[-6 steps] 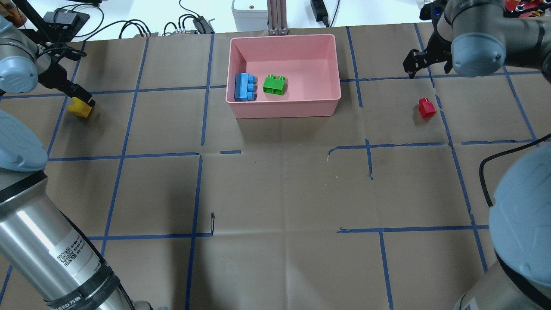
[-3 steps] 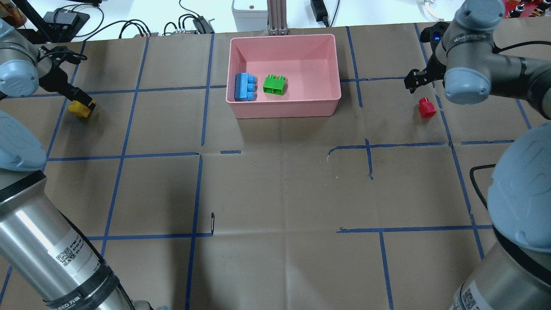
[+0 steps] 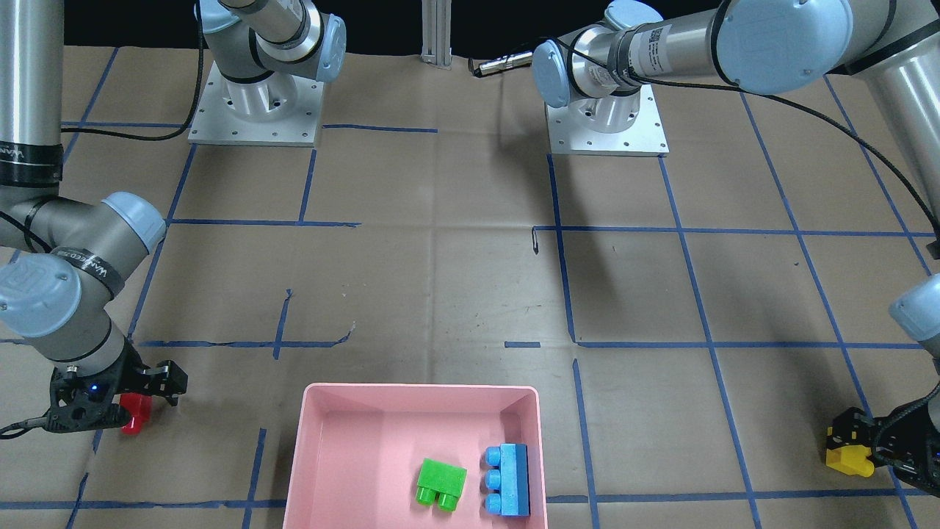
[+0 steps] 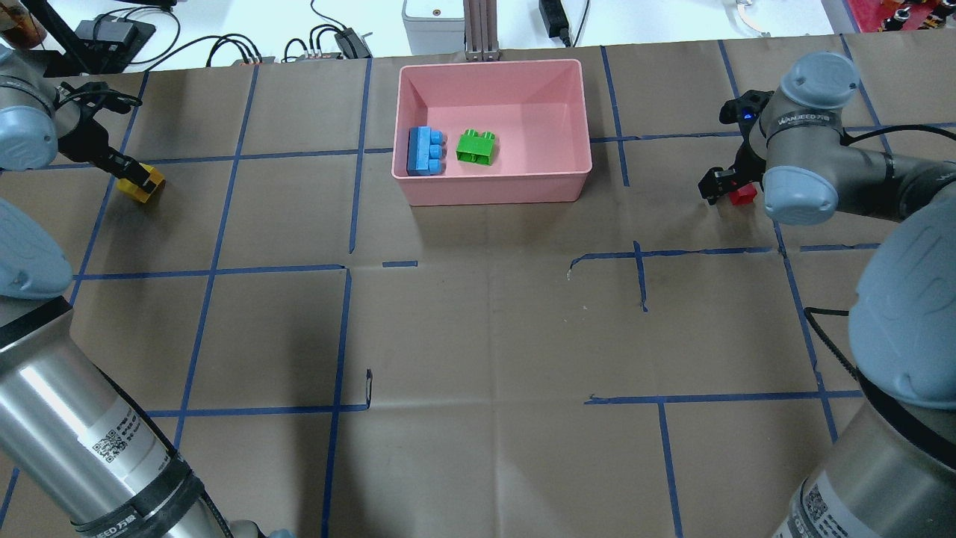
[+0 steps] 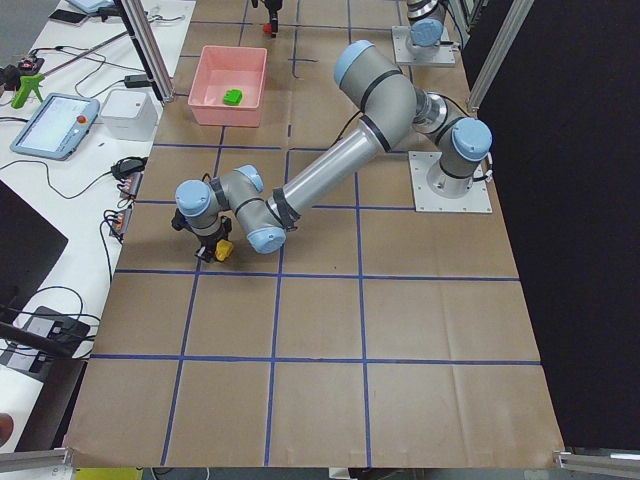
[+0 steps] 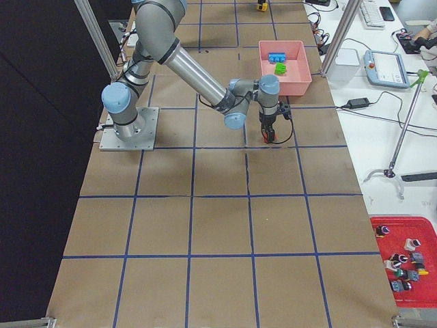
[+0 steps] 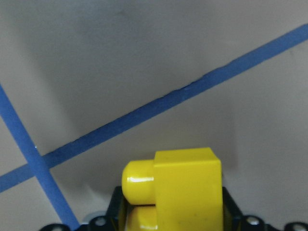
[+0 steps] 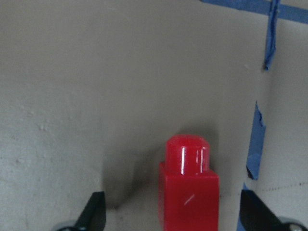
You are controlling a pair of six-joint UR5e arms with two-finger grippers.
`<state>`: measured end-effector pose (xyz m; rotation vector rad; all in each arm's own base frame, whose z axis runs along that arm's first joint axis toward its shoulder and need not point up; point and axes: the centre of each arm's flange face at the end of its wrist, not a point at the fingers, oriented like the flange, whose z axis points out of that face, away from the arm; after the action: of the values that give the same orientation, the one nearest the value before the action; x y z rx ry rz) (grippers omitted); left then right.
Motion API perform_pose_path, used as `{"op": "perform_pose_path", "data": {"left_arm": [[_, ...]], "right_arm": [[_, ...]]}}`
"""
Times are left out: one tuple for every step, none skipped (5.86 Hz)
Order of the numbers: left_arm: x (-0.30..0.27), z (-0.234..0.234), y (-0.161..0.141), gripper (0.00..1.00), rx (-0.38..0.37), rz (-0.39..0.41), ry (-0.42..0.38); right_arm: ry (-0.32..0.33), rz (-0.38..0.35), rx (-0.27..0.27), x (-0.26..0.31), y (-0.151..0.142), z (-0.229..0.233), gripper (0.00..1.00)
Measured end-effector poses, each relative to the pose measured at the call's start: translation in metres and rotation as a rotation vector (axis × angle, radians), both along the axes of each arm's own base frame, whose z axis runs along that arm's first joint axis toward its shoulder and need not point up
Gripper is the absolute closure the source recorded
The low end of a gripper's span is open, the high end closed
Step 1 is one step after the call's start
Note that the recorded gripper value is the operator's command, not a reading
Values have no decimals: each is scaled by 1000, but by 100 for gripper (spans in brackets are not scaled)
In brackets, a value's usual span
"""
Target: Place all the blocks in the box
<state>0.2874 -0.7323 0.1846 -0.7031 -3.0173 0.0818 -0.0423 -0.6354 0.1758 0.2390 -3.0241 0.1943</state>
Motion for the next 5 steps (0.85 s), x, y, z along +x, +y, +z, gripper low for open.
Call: {"op": "perform_pose_path", "data": {"left_arm": [[-1,12,-1,82,-12,4,-12],[-4,41,0,83,-32,13,-30],[-11,86,7,83,-45,25,-46],[-32,142,17,83,-41,54,-48],[-72,185,21,83,-29,112,-43]], "right_arm": [[-3,1,-3,-2,0,2,93],[-10,2,-7,-2,0,4,97],[-31,6,-17,-1,-1,7,98],[-49,12,-40,-2,-2,18,98],[-39,23,-87,-4,-5,51,98]]}}
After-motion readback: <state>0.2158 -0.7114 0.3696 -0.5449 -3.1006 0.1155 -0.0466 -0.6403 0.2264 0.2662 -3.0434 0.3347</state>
